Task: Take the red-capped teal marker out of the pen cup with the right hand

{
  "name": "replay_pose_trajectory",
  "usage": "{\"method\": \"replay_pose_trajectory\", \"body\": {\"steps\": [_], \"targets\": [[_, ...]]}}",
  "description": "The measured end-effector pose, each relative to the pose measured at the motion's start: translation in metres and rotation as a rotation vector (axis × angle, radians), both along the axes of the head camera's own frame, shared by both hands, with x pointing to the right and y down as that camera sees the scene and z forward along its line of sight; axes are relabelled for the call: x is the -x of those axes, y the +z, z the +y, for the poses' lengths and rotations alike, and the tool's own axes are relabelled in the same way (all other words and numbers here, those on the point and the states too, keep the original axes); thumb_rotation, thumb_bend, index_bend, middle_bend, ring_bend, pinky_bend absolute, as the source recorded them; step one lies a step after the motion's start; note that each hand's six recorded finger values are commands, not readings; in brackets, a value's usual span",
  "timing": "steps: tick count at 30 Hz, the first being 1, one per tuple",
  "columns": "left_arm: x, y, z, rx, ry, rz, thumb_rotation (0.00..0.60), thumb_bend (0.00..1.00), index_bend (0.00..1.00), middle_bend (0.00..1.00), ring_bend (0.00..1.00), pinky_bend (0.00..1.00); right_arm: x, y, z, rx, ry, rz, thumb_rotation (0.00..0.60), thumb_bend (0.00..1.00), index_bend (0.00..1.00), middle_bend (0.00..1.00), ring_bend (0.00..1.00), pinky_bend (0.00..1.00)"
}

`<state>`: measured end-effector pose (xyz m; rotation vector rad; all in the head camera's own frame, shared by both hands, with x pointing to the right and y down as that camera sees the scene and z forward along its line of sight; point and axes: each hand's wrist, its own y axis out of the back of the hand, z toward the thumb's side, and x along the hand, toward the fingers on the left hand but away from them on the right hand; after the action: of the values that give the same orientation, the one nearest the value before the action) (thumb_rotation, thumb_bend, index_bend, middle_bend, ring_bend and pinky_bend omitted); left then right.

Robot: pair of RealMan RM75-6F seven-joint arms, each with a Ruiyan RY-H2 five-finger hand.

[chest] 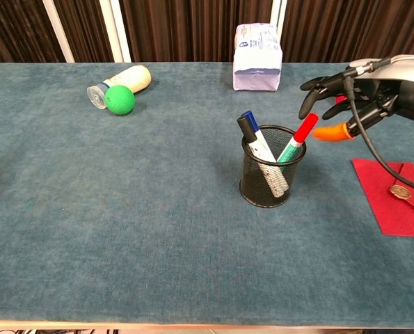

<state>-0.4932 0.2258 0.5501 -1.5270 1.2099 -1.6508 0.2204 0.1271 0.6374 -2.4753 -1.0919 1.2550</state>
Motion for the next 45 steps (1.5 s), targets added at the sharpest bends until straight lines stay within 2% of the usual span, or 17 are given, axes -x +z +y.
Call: {"method": "replay_pose_trajectory", "body": {"steps": [13, 29, 35, 40, 45], "targets": [[0.001, 0.0, -0.001, 0.0, -0.001, -0.001, 0.6, 0.46, 0.15, 0.03, 0.08, 0.04, 0.014, 0.01, 0.004, 0.01, -0.002, -0.008, 0.6, 0.4, 0.48, 0.0, 0.0, 0.16], [0.001, 0.001, 0.0, 0.004, 0.0, -0.003, 0.6, 0.45, 0.15, 0.03, 0.08, 0.04, 0.01, 0.019, -0.002, 0.02, 0.013, 0.014, 0.6, 0.4, 0.52, 0.0, 0.0, 0.16], [0.001, 0.001, 0.0, 0.008, 0.0, -0.006, 0.6, 0.46, 0.15, 0.03, 0.08, 0.04, 0.009, 0.02, -0.002, 0.023, 0.012, 0.019, 0.6, 0.46, 0.58, 0.0, 0.0, 0.16], [0.001, 0.001, 0.0, 0.013, 0.0, -0.007, 0.6, 0.46, 0.15, 0.03, 0.08, 0.04, 0.005, 0.022, -0.003, 0.03, 0.018, 0.025, 0.6, 0.56, 0.61, 0.0, 0.0, 0.16], [0.001, 0.001, 0.0, 0.016, -0.002, -0.007, 0.6, 0.46, 0.15, 0.03, 0.08, 0.04, 0.004, 0.017, -0.005, 0.025, 0.021, 0.02, 0.6, 0.57, 0.61, 0.0, 0.0, 0.16]]}}
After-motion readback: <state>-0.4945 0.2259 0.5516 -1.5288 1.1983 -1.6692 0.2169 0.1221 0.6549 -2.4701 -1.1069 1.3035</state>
